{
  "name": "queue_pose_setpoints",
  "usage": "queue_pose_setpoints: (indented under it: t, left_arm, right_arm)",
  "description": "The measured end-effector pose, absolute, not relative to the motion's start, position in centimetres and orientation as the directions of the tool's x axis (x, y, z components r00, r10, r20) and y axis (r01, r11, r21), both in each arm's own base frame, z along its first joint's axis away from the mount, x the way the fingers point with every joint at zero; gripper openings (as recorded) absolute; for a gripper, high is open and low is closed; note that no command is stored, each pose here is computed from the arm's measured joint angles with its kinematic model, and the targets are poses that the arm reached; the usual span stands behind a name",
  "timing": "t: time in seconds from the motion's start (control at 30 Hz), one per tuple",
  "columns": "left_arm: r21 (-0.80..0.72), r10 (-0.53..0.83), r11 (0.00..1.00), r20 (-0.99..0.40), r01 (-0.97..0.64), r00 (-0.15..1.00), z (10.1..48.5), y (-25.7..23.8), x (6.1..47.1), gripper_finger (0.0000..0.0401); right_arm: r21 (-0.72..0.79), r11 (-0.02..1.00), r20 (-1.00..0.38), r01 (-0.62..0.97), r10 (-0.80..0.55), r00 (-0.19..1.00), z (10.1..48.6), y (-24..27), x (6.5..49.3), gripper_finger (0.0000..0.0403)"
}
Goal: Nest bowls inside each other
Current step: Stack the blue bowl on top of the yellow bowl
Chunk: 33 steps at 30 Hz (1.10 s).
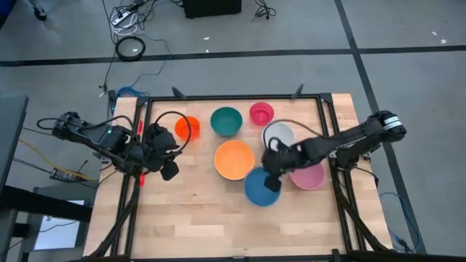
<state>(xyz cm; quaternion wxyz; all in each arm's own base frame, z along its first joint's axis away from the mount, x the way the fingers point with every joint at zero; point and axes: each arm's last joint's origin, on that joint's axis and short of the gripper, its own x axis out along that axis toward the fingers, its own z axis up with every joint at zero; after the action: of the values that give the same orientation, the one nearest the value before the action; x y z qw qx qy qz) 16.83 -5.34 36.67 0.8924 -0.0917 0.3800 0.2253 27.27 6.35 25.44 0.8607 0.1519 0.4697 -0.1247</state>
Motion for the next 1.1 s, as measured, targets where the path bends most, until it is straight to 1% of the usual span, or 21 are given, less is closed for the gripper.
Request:
queue_pose_setpoints:
  t: [0.17, 0.27, 0.43, 0.57, 0.63, 0.9, 1.1]
  left_arm:
    - [0.025, 0.352, 0.879, -0.709, -0.476, 0.611, 36.7, -5.3, 16.8, 0.0104]
    - [0.028, 0.355, 0.878, -0.707, -0.478, 0.611, 36.7, -5.3, 16.8, 0.0104]
    - [0.028, 0.355, 0.878, -0.707, -0.478, 0.611, 36.7, -5.3, 16.8, 0.0104]
    - [0.034, 0.364, 0.875, -0.702, -0.483, 0.611, 36.7, -5.2, 16.9, 0.0104]
    - [0.035, 0.367, 0.874, -0.701, -0.484, 0.612, 36.7, -5.2, 16.9, 0.0104]
    - [0.034, 0.368, 0.873, -0.701, -0.486, 0.611, 36.7, -5.2, 16.9, 0.0104]
    - [0.035, 0.368, 0.873, -0.701, -0.486, 0.611, 36.7, -5.2, 16.8, 0.0104]
  right_arm:
    - [0.128, 0.93, -0.761, 0.345, -0.13, 0.635, 27.4, 3.2, 29.1, 0.0]
    - [0.153, 0.933, -0.692, 0.326, -0.134, 0.709, 28.2, 1.3, 30.1, 0.0]
    - [0.174, 0.932, -0.626, 0.318, -0.144, 0.766, 28.4, -1.6, 31.2, 0.0]
    - [0.201, 0.938, -0.625, 0.283, -0.1, 0.774, 26.9, -2.8, 32.8, 0.0]
    - [0.203, 0.938, -0.648, 0.282, -0.088, 0.757, 25.9, -3.2, 33.4, 0.0]
    - [0.178, 0.934, -0.721, 0.31, -0.09, 0.687, 23.1, -4.3, 34.3, 0.0]
    - [0.164, 0.937, -0.749, 0.309, -0.085, 0.657, 22.1, -4.6, 34.5, 0.0]
